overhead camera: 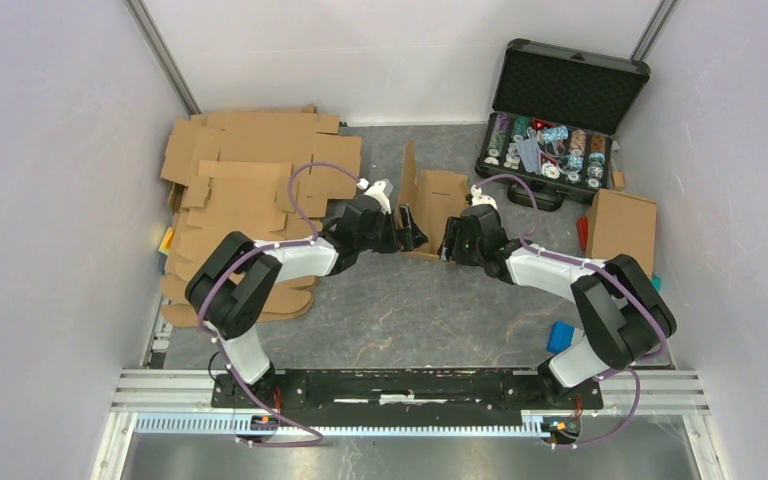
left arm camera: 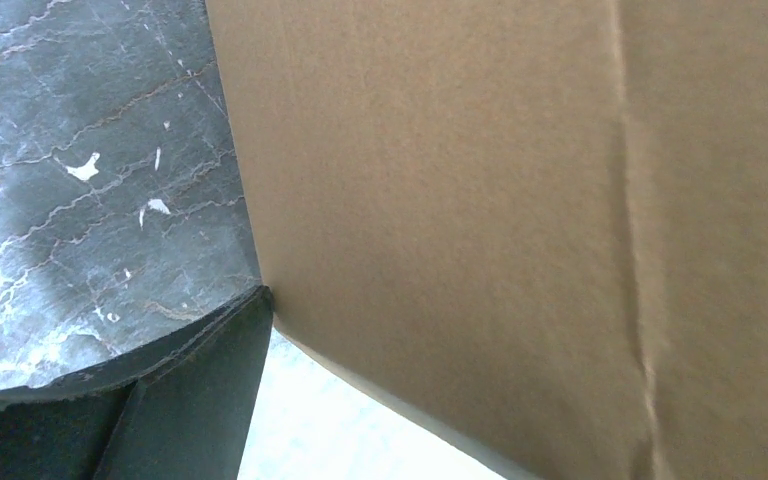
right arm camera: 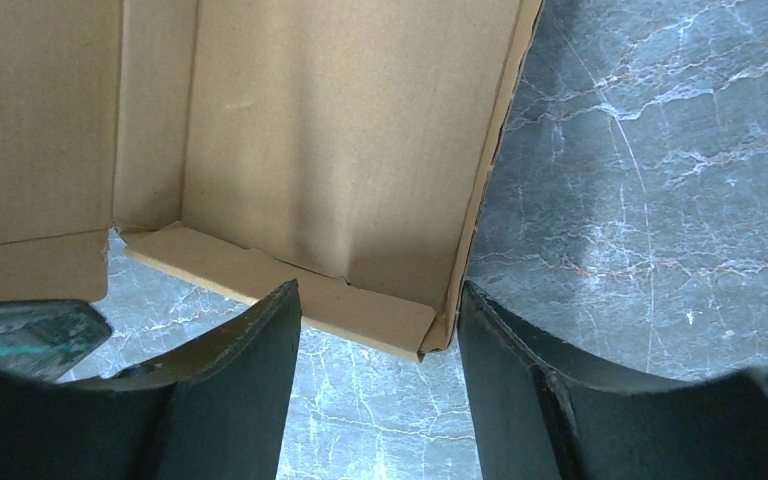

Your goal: Fold the paper box

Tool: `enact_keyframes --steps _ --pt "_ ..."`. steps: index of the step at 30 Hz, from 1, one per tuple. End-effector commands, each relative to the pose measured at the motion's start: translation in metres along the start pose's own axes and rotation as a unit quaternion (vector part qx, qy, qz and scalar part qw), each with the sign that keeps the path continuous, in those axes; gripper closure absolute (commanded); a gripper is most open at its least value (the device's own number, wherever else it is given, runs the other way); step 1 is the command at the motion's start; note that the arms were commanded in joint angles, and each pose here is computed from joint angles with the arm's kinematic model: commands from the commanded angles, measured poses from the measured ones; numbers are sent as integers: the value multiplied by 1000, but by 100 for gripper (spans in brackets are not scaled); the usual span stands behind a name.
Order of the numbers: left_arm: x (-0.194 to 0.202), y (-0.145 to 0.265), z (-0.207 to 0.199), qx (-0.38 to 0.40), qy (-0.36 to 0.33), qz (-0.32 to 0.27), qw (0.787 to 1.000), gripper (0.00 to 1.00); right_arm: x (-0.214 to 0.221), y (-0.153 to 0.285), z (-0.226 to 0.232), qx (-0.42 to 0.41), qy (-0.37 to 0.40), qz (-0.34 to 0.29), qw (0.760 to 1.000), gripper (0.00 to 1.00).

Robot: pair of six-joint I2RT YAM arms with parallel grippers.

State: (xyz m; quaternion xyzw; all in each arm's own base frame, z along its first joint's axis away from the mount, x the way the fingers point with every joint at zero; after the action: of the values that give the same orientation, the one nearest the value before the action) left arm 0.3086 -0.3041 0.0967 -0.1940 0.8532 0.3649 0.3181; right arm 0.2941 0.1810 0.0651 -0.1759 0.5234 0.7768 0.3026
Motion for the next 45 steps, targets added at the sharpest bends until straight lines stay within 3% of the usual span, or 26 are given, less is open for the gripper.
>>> enact_keyframes --steps 1,18,25,28,31,35,37,45 --pt "3 -11 -14 39 -13 18 999 11 -4 1 12 -22 -3 -4 1000 37" --pt "14 -10 -31 89 30 33 995 18 -5 3 31 -65 -22 3 998 39" --pt "8 4 -17 36 -20 30 999 16 -3 10 18 -39 -15 -6 999 34" --pt "7 8 -14 29 -52 35 998 19 -2 16 10 -22 -8 -21 999 20" --pt "6 10 -6 2 -74 39 997 20 -8 24 -1 7 7 -46 999 15" --pt "-1 13 0 -27 -96 31 995 22 -12 33 -18 46 33 -50 997 13" --pt "-4 15 2 -36 -113 34 992 30 -14 38 -23 49 42 -55 996 13" --pt "-5 26 3 -28 -146 42 988 37 -17 60 -35 11 123 -96 988 13"
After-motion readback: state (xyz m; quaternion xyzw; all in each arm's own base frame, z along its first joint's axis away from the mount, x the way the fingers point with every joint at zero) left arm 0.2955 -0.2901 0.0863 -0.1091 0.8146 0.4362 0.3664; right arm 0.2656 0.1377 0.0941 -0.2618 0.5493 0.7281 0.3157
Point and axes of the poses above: each gripper's point midway between its finger pads, its own y axis back along the fingers, its own z axis along the line the jaws close on, x = y × z, the point moved 4 cm from there along y, back along the fingers, and after that the axes turned 6 degrees about -y, right-handed, at the moved point
